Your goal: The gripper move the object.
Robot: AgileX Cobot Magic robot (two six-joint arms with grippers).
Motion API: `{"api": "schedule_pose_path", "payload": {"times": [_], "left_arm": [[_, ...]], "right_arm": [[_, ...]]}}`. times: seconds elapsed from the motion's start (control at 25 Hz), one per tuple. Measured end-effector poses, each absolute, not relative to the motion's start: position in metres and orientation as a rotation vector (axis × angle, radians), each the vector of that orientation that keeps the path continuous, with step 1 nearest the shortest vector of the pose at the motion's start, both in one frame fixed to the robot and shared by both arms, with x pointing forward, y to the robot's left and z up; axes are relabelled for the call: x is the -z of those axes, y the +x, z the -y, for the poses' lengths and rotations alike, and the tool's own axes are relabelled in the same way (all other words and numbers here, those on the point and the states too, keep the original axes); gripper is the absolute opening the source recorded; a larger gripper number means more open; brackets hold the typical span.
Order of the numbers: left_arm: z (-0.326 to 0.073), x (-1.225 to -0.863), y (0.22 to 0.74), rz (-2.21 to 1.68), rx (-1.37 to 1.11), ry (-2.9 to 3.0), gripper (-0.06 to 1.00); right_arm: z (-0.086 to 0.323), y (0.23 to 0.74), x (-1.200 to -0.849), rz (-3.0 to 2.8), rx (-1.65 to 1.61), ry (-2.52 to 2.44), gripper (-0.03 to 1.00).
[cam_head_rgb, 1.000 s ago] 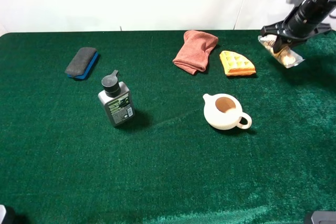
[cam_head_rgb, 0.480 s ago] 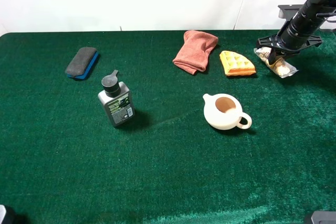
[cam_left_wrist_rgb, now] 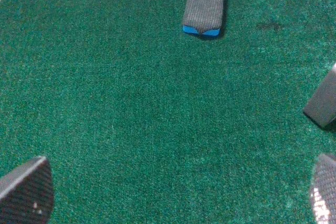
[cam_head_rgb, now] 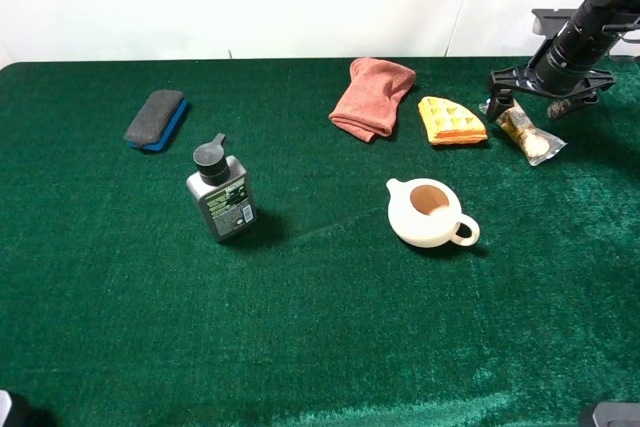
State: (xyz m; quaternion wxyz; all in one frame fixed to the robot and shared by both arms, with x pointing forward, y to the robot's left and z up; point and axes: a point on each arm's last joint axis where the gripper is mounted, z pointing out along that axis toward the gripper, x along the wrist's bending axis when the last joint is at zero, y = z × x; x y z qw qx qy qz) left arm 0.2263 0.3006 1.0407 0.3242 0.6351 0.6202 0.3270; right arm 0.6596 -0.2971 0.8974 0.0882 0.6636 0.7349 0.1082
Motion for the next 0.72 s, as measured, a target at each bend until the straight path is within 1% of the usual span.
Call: {"api": "schedule_pose_path", "payload": {"times": [0.28,0.36,0.72], "left_arm": [[-0.301,-1.041,0.226,-1.627,-0.858,1.666,0.99],[-0.301,-1.041,0.226,-1.627,-0.858,1.666,0.99],[-0.301,-1.041,0.226,-1.627,-0.858,1.666,0.99]], "right_arm": [[0.297,0.659,-0.899,-2.192,-0.315,1.978,0.7],[0.297,0.658,-0.906,-2.189,-0.322,1.974,0.7],[0.296,0.642,-0.956,-2.194,-0.339,1.974,0.7]]}}
